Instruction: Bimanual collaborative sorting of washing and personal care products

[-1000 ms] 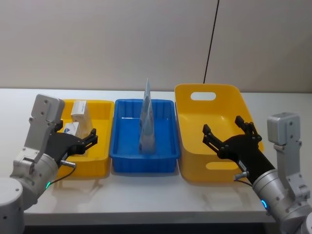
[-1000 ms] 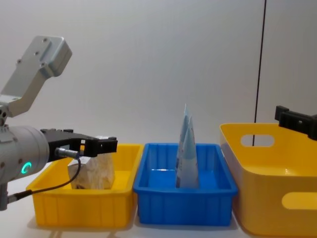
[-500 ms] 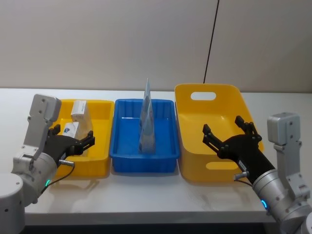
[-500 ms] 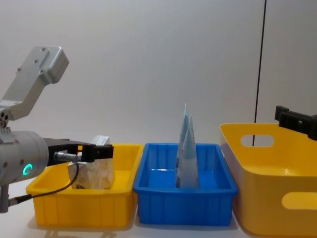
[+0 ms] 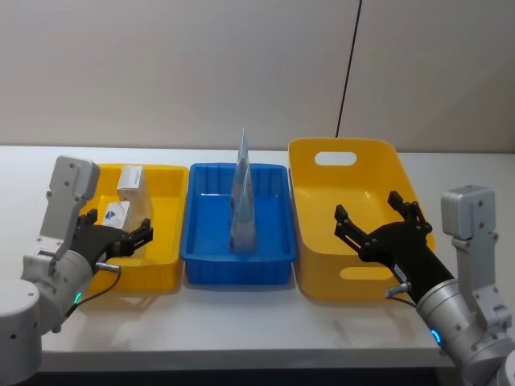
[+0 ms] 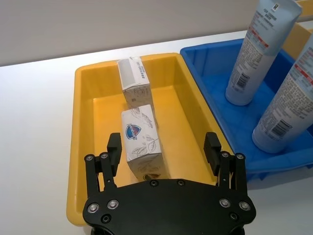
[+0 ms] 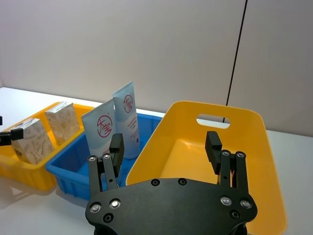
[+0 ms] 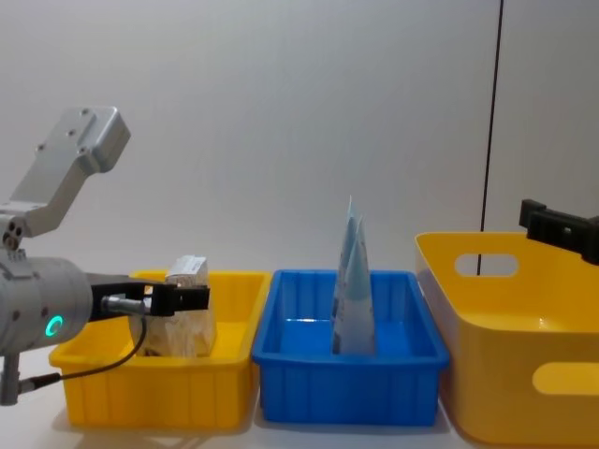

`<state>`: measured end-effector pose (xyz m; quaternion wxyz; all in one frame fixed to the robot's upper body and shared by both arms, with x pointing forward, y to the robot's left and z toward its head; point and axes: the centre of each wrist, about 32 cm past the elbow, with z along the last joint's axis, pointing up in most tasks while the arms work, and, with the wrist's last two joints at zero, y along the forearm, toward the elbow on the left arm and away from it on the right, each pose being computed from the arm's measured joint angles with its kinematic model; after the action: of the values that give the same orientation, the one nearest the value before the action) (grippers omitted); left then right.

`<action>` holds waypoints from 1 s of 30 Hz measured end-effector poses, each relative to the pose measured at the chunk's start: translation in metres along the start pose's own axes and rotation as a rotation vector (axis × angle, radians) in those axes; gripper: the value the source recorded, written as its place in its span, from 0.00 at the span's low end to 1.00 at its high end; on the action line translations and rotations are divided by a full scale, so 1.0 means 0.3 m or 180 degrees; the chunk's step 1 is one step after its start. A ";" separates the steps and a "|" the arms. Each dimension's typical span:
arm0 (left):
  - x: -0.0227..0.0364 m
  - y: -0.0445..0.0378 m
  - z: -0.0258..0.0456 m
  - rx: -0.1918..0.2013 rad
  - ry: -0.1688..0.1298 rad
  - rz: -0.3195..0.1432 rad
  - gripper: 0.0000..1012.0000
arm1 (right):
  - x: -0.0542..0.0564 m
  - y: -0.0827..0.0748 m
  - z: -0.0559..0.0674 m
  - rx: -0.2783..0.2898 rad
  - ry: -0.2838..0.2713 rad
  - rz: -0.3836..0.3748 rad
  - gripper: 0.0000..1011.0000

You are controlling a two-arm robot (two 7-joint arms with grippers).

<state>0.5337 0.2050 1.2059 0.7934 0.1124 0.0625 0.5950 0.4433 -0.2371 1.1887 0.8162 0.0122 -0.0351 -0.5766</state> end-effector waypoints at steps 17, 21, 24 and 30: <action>0.020 -0.053 -0.023 0.0068 -0.0001 0.0073 0.99 | 0.000 0.000 0.000 0.0000 0.0000 0.0000 0.99; 0.023 -0.063 -0.030 0.0089 -0.0006 0.0094 0.99 | 0.000 0.000 0.000 0.0000 0.0000 0.0000 0.99; 0.024 -0.070 -0.035 0.0099 -0.0006 0.0108 0.99 | 0.000 0.000 0.000 0.0000 0.0000 0.0000 0.99; 0.030 -0.083 -0.045 0.0121 0.0009 0.0135 0.99 | 0.000 0.000 0.000 0.0000 0.0000 0.0000 0.99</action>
<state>0.5564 0.2083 1.1867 0.7782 0.1279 0.0725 0.6105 0.4433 -0.2371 1.1887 0.8162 0.0122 -0.0351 -0.5766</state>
